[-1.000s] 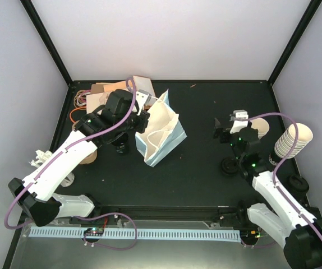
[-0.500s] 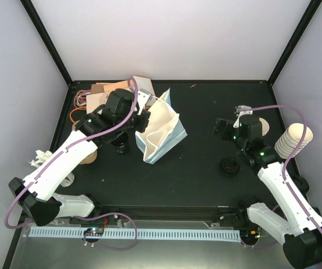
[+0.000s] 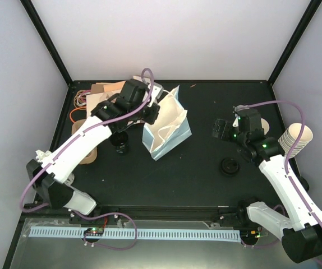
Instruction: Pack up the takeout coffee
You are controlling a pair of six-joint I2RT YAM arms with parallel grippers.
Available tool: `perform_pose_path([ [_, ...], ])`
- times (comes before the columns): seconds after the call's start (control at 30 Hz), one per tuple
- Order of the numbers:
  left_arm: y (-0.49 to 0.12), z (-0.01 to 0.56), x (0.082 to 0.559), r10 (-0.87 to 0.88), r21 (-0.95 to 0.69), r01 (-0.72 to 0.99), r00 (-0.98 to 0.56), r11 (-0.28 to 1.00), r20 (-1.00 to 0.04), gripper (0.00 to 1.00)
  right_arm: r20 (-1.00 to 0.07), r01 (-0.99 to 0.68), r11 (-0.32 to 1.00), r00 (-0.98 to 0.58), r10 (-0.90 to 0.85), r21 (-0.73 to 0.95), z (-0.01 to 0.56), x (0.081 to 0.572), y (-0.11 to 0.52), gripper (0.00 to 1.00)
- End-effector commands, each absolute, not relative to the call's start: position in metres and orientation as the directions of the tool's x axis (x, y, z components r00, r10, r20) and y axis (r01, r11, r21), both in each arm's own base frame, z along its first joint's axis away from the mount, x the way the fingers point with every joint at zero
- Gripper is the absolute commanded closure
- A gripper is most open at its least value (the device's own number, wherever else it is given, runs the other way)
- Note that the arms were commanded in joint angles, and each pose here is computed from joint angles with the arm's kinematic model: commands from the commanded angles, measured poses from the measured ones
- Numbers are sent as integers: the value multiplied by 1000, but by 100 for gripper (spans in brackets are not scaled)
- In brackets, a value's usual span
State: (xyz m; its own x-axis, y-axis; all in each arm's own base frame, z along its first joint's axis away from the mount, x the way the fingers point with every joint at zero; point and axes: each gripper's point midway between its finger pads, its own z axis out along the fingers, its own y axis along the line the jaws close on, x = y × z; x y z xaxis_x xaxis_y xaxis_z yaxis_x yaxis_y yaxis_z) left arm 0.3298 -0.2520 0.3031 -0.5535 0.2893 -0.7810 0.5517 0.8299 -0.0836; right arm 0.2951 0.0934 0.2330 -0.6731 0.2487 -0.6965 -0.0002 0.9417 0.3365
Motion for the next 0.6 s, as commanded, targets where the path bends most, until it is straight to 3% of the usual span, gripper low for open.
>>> perform_pose_path([
  [0.0,-264,325,352,213,-144,522,-565,841,-797,98,-674,-4,939,-696,245,345,227,290,96,0],
  [0.27,-280,325,391,190,-158,487,-589,859,-785,98,-684,-1,952,-695,219,306,225,288,90,0],
  [0.57,-285,309,403,201,-153,477,-611,866,-766,98,-682,-8,944,-694,231,329,224,287,94,0],
])
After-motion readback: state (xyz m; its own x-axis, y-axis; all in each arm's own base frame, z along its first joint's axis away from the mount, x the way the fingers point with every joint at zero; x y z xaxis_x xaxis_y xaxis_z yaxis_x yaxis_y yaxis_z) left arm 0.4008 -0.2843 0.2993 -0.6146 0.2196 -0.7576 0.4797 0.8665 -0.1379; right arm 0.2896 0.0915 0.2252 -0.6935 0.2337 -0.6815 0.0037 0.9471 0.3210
